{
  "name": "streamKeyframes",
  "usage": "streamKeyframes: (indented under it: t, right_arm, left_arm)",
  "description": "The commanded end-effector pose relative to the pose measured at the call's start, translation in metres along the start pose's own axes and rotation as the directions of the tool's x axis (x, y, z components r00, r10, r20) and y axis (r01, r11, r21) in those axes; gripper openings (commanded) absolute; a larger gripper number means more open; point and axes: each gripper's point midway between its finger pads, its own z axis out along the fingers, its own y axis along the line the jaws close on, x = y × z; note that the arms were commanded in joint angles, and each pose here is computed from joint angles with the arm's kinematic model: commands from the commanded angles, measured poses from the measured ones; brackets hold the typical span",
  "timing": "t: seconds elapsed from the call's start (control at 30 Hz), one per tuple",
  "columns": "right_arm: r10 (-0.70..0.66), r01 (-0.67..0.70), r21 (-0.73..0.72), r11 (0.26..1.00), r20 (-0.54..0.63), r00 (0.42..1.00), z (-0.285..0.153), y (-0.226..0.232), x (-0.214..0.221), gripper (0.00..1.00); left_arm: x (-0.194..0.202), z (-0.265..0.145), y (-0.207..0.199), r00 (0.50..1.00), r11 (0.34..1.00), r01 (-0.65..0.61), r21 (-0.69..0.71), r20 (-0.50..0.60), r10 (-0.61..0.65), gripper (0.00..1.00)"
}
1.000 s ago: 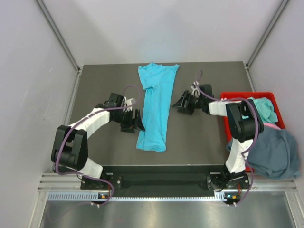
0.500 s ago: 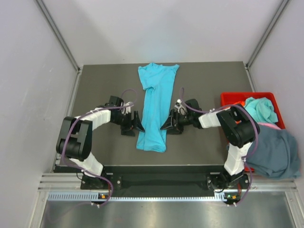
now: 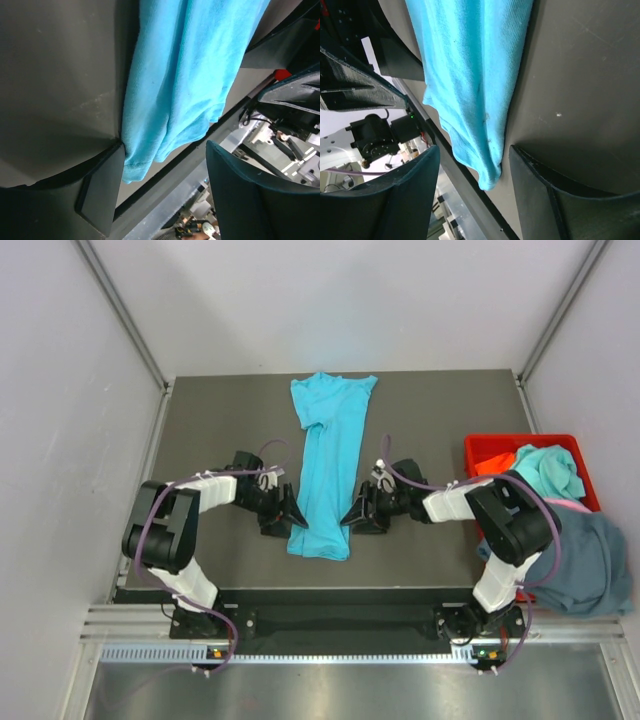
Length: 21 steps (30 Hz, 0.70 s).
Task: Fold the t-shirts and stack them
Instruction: Fold the tshirt
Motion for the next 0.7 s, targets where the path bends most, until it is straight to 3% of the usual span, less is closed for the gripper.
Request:
streamKeyframes:
  t: [0.0, 0.33, 0.43, 0.5, 0.6, 0.67]
  right_arm:
    - [0.039, -0.035, 0.154, 0.987, -0.025, 0.999, 0.01, -0.037, 0.02, 0.59]
    - [0.084, -0.054, 0.177, 0.983, -0.165, 0.983, 0.03, -0.041, 0.069, 0.51]
    - [0.082, -0.051, 0.174, 0.983, -0.174, 0.981, 0.03, -0.038, 0.072, 0.5]
    - [0.071, -0.041, 0.181, 0.983, -0.163, 0.984, 0.025, -0.039, 0.07, 0.49]
    - [0.061, -0.031, 0.192, 0.981, -0.15, 0.987, 0.02, -0.042, 0.068, 0.48]
    - [0.057, -0.027, 0.211, 0.977, -0.139, 0.989, 0.017, -0.047, 0.065, 0.46]
  left_arm:
    - [0.003, 0.012, 0.015, 1.0, 0.999, 0.003, -0.041, -0.013, -0.004, 0.71]
    - [0.023, 0.011, 0.015, 1.0, 0.999, 0.009, -0.038, -0.021, -0.01, 0.63]
    - [0.024, 0.011, 0.013, 1.0, 1.0, 0.006, -0.031, -0.022, -0.007, 0.53]
    - [0.025, 0.01, 0.012, 1.0, 1.0, 0.005, -0.028, -0.021, -0.006, 0.4]
    - [0.026, 0.01, 0.017, 1.0, 0.998, 0.013, -0.066, -0.014, -0.014, 0.0]
    - [0.026, 0.011, 0.017, 1.0, 0.998, 0.002, -0.069, -0.017, -0.003, 0.0]
